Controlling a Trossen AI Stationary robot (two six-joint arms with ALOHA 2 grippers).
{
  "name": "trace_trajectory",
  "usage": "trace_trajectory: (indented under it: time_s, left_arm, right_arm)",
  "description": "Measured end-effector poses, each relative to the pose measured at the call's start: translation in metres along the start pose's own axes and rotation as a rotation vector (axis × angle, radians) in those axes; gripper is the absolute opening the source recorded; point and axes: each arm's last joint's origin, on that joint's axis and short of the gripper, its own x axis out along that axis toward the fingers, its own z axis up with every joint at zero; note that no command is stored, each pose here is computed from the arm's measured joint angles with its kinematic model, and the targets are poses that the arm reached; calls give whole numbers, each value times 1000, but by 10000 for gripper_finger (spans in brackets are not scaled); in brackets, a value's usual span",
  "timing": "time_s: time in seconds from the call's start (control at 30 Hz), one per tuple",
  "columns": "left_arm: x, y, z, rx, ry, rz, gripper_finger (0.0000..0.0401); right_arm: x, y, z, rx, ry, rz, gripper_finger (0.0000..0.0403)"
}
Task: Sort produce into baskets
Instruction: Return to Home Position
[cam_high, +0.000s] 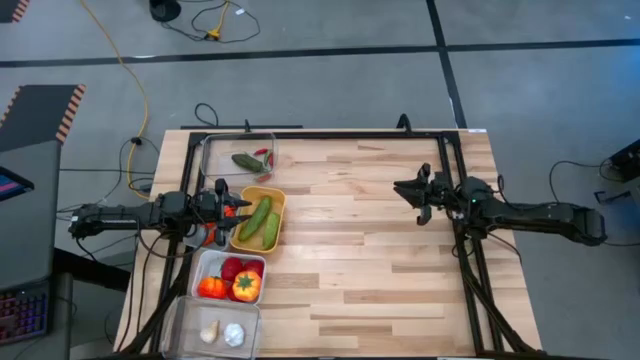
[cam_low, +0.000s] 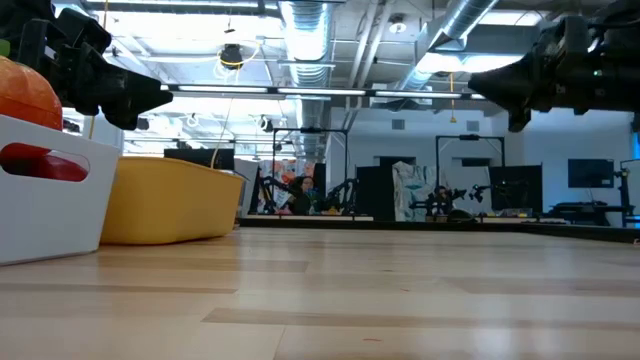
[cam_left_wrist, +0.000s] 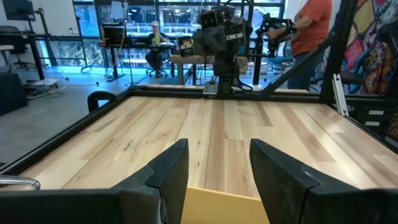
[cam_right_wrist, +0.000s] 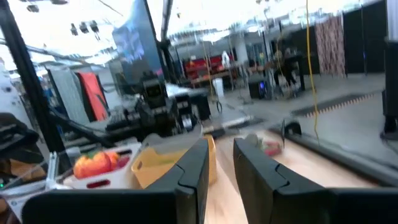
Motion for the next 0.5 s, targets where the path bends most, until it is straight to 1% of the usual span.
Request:
trace_trajectory:
  time_s: [0.13,0.5]
  left_arm:
    - [0,0,0,0,0,0,157]
    - [0,0,0,0,0,0,157]
  right_arm:
    - [-4,3,6,-28,-50,39,102]
    - [-15,6,17,-40,-139,64,102]
